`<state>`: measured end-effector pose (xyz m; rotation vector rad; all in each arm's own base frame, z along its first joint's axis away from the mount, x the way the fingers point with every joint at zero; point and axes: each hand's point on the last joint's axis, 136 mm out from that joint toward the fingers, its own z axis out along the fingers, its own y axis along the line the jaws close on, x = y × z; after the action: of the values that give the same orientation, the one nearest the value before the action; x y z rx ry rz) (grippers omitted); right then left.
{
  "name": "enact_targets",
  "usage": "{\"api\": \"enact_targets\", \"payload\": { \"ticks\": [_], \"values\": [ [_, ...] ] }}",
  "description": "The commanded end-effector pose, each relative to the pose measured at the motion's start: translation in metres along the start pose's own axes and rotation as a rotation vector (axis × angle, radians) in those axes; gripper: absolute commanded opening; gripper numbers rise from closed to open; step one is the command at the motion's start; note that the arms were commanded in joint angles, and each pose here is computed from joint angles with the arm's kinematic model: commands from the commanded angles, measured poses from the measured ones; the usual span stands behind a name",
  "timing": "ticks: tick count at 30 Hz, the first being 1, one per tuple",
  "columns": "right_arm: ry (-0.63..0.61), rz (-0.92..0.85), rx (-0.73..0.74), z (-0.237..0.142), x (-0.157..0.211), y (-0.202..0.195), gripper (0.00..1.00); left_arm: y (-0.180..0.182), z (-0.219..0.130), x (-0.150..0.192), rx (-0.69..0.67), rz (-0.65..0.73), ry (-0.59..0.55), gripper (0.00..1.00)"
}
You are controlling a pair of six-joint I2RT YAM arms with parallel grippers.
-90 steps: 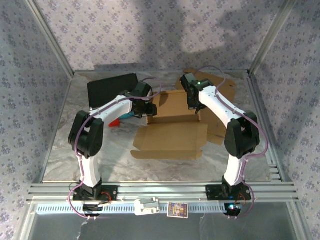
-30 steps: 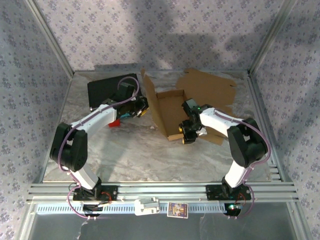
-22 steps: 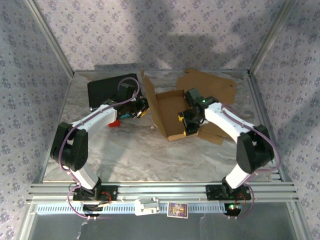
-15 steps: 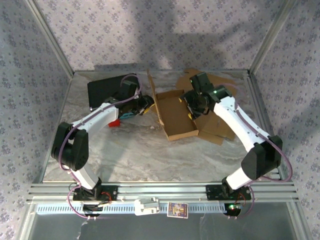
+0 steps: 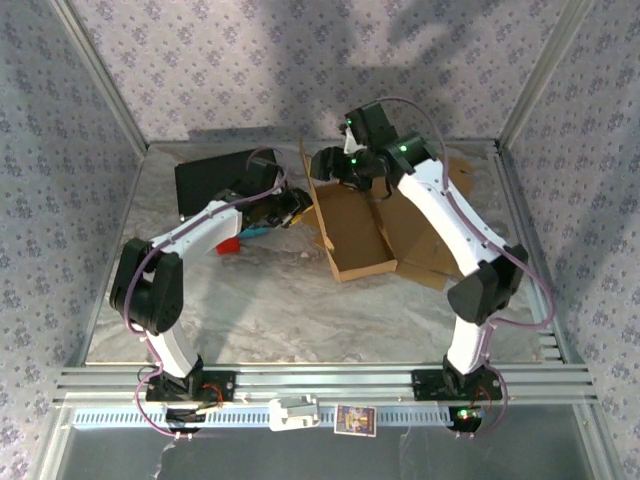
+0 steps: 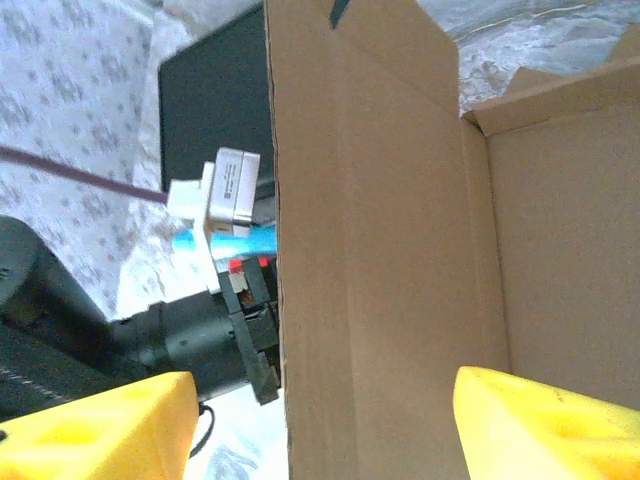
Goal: Fold the paper box
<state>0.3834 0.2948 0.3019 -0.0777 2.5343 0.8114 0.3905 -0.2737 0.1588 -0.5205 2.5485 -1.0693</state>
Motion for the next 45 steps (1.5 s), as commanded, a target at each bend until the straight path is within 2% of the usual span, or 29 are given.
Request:
{"api": "enact_targets", "payload": {
  "ticks": [1, 6, 12, 17, 19, 21, 27, 31, 35, 40, 43, 45],
  "values": [
    [0.097, -0.105, -0.022, 0.007, 0.015, 0.007, 0.68, -0.016, -0.005, -0.004, 0.022, 0.041, -0.014, 0.42],
    [0.129, -0.112, -0.009, 0.024, 0.023, 0.009, 0.62, -0.017, -0.004, -0.003, 0.022, 0.044, -0.010, 0.42],
    [0.131, -0.105, 0.048, 0.038, 0.022, 0.001, 0.49, -0.019, -0.005, -0.004, 0.026, 0.050, -0.009, 0.42],
    [0.069, -0.091, 0.117, 0.036, 0.011, -0.006, 0.21, -0.021, -0.018, -0.007, -0.004, 0.073, -0.042, 0.44],
    [0.012, -0.056, 0.138, 0.028, 0.001, -0.006, 0.08, -0.023, -0.033, -0.009, -0.034, 0.101, -0.085, 0.45],
    [-0.054, -0.026, 0.178, 0.018, -0.006, -0.008, 0.00, -0.024, -0.050, -0.012, -0.061, 0.124, -0.134, 0.47],
    [-0.233, 0.213, 0.324, -0.011, -0.010, -0.025, 0.00, -0.013, -0.111, -0.008, -0.162, 0.185, -0.242, 0.49],
    [-0.366, 0.432, 0.405, -0.032, -0.008, -0.036, 0.00, -0.007, -0.139, 0.006, -0.166, 0.212, -0.240, 0.49],
    [-0.497, 0.665, 0.457, -0.045, 0.000, -0.040, 0.00, 0.007, -0.155, 0.026, -0.183, 0.253, -0.185, 0.49],
    [-0.469, 0.982, 0.581, -0.044, 0.026, -0.050, 0.00, 0.019, -0.169, 0.041, -0.192, 0.340, -0.150, 0.50],
    [-0.426, 1.087, 0.636, -0.039, 0.040, -0.052, 0.00, 0.027, -0.168, 0.046, -0.205, 0.402, -0.130, 0.50],
    [-0.432, 1.097, 0.642, -0.036, 0.040, -0.054, 0.00, 0.033, -0.167, 0.046, -0.221, 0.444, -0.140, 0.50]
  ]
}}
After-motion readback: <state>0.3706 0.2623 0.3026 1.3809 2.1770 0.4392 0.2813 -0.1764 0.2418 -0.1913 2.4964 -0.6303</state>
